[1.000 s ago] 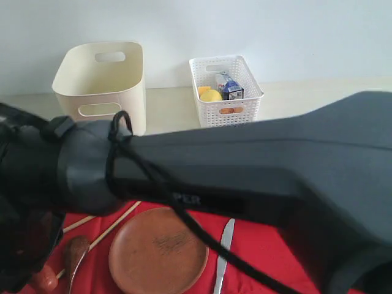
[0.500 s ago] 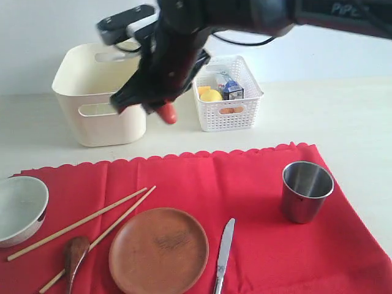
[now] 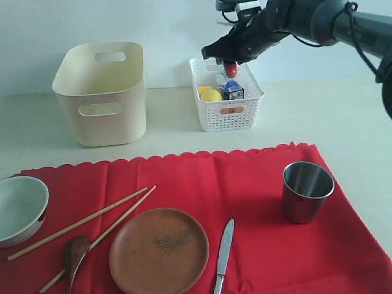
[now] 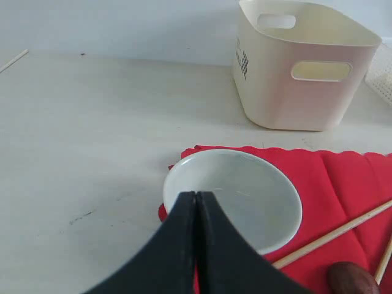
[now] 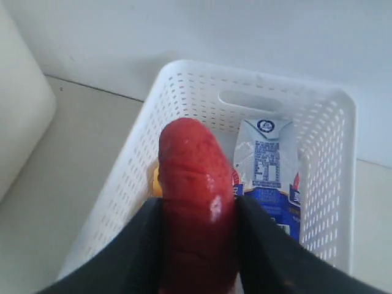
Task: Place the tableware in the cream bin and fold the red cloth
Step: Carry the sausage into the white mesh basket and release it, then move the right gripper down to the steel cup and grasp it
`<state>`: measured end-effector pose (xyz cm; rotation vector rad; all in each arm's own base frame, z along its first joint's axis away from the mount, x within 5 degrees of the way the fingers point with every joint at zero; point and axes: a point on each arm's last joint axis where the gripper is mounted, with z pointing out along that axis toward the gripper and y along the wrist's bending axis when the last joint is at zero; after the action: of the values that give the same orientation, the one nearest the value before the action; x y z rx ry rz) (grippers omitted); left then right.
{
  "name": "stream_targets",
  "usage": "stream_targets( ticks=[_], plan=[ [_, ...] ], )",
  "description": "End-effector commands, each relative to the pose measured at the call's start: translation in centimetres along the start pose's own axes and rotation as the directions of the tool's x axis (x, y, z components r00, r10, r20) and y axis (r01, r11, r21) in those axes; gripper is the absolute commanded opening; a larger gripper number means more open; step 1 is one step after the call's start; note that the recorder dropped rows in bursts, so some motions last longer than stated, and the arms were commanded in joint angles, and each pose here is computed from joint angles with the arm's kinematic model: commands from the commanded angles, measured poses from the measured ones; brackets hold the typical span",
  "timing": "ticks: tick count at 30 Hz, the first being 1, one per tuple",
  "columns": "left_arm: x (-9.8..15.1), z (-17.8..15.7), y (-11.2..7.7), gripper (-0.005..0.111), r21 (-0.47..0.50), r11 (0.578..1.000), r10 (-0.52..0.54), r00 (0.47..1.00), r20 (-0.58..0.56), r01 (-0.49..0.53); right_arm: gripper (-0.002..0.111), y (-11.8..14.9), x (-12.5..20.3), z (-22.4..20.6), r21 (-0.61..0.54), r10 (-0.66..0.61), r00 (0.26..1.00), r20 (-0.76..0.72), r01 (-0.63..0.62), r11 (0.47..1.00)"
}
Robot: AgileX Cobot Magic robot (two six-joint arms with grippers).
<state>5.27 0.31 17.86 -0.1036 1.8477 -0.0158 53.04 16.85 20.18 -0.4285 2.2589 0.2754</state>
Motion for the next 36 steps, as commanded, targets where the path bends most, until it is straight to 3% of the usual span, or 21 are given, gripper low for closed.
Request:
stream_targets(
  ticks=[1,6,9,16,20,24,36],
  plan=[
    [-0.2,0.0,0.0,0.000,-0.001,1.000,0.003,1.000,0.011,-0.003,0.000,-0.8,1.2,2.7,-0.006,-0.007,1.000,0.000,0.007,1.000],
    [-0.2,0.0,0.0,0.000,-0.001,1.000,0.003,1.000,0.011,-0.003,0.000,-0.5,2.4,4.1,-0.038,-0.055,0.998,-0.021,0.055,0.998],
    [-0.2,0.0,0.0,0.000,-0.001,1.000,0.003,1.000,0.011,-0.003,0.008,-0.5,2.6,4.2,-0.040,-0.065,0.997,-0.031,0.063,0.997],
    [-0.2,0.0,0.0,0.000,-0.001,1.000,0.003,1.000,0.011,-0.003,0.059,-0.7,2.8,4.2,-0.020,-0.104,0.993,-0.059,0.103,0.995],
    [-0.2,0.0,0.0,0.000,-0.001,1.000,0.003,1.000,0.011,-0.003,0.076,-0.7,2.3,3.7,-0.016,-0.079,0.996,-0.049,0.079,0.997],
    [-0.2,0.0,0.0,0.000,-0.001,1.000,0.003,1.000,0.011,-0.003,0.080,-0.5,1.3,2.3,-0.020,-0.030,0.998,-0.047,0.029,0.999],
    [-0.2,0.0,0.0,0.000,-0.001,1.000,0.003,1.000,0.011,-0.003,0.080,0.1,-2.7,-6.8,-0.036,-0.112,0.977,-0.179,0.107,0.994]
  ],
)
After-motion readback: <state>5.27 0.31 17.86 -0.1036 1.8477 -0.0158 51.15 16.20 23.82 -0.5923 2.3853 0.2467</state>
